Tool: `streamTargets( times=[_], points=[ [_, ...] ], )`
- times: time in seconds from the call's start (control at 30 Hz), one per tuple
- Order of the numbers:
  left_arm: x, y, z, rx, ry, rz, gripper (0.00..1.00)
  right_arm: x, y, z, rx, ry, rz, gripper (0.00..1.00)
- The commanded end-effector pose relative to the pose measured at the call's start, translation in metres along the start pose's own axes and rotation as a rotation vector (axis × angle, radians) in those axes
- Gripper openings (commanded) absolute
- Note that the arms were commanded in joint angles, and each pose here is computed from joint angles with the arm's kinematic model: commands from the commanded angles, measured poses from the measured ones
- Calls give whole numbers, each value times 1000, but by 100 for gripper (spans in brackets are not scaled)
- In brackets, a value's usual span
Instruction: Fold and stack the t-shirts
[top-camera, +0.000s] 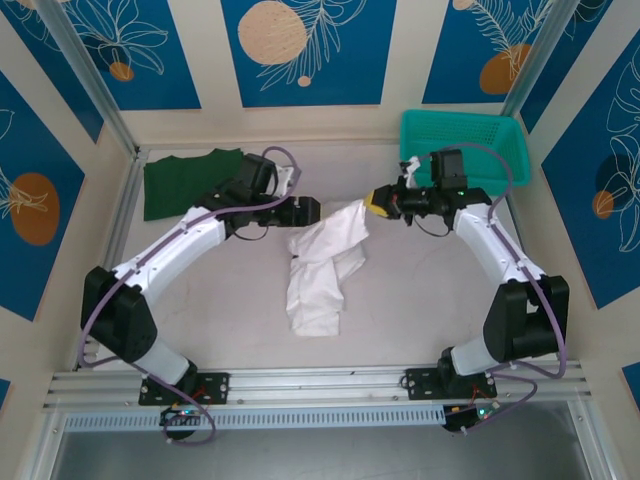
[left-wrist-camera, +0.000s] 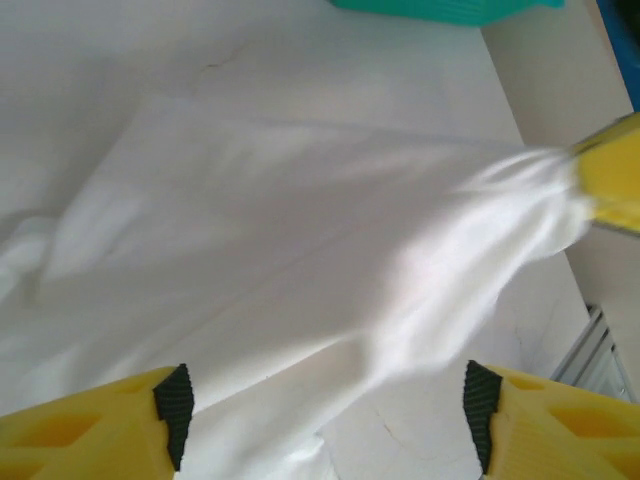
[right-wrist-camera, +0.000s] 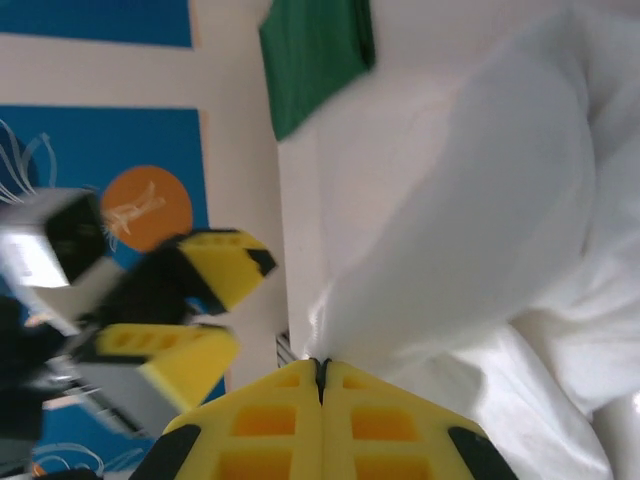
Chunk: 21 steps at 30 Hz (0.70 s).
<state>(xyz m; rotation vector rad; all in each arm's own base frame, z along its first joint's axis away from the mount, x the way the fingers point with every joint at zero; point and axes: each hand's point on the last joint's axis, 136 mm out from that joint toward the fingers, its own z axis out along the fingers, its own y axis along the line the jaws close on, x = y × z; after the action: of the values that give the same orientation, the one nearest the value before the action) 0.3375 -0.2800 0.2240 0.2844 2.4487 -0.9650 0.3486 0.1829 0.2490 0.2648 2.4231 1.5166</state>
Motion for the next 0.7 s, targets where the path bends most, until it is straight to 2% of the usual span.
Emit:
streamTargets(
  times=[0.0, 0.17, 0.3, 0.4, 0.5, 0.6, 0.67],
  points=[
    [8, 11, -1, 44, 11, -118, 76, -2, 30, -21, -46, -20, -34, 0],
    [30, 12, 14, 78, 119, -118, 76, -11, 24, -31, -10, -56, -5, 0],
    [47, 22, 36, 96, 186, -197, 76, -15, 21, -36, -10, -67, 8, 0],
    [46, 12, 57, 160, 216, -244, 76, -15, 23, -39, -13, -68, 7, 0],
    [40, 11, 75, 144, 234, -231, 76, -12, 24, -42, -6, -66, -2, 0],
    [34, 17, 96, 151, 239, -275, 72, -9, 23, -45, -2, -63, 4, 0],
    [35, 19, 109, 163, 255, -310, 65, -8, 23, -48, -2, -65, 4, 0]
  ],
)
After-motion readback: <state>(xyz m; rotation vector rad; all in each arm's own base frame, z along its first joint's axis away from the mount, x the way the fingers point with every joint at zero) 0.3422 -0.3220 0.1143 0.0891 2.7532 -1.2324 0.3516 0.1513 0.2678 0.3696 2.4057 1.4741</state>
